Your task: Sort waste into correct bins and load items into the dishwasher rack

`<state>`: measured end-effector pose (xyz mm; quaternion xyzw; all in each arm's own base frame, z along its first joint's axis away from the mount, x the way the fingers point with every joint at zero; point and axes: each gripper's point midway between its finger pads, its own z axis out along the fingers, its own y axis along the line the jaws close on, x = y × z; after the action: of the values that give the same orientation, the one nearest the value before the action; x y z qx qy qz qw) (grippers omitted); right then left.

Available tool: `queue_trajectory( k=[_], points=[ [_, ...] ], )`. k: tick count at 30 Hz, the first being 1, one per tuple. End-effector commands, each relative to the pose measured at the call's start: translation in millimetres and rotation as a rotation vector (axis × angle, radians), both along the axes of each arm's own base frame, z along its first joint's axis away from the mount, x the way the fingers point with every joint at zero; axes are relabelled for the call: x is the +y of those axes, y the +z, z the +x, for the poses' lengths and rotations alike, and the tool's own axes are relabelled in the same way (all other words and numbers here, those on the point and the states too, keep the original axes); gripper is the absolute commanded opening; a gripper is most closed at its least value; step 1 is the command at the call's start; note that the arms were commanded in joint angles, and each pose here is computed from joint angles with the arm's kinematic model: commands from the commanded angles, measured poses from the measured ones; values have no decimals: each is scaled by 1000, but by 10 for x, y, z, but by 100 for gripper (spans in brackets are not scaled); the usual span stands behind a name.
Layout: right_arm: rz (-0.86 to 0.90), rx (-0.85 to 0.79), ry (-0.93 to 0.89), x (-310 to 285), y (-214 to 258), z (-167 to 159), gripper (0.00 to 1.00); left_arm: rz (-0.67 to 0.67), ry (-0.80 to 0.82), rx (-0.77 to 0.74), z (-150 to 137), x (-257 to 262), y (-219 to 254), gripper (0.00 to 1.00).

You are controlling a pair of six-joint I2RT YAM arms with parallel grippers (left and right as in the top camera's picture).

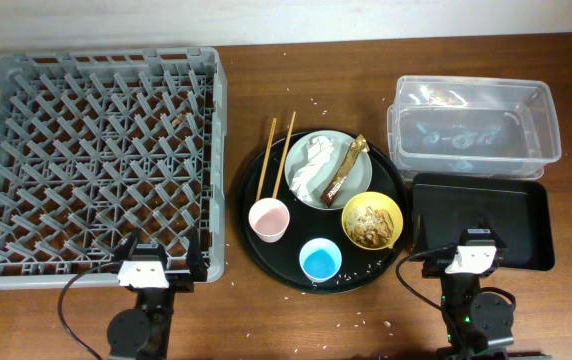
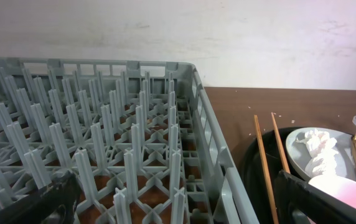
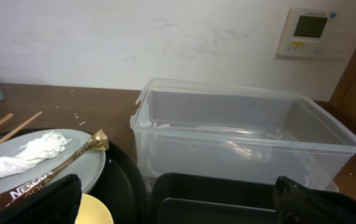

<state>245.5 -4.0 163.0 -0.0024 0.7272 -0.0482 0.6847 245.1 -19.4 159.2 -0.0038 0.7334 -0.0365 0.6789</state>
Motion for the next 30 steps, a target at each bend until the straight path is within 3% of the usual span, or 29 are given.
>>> queue_trajectory(
  k=[1,30],
  points=[
    [-4,4,-4,-10,-31,0,98,17,-8,-6,0,-9,-8,100],
    [-3,4,0,-3,-31,1,98,16,16,-21,4,32,29,100]
  ],
)
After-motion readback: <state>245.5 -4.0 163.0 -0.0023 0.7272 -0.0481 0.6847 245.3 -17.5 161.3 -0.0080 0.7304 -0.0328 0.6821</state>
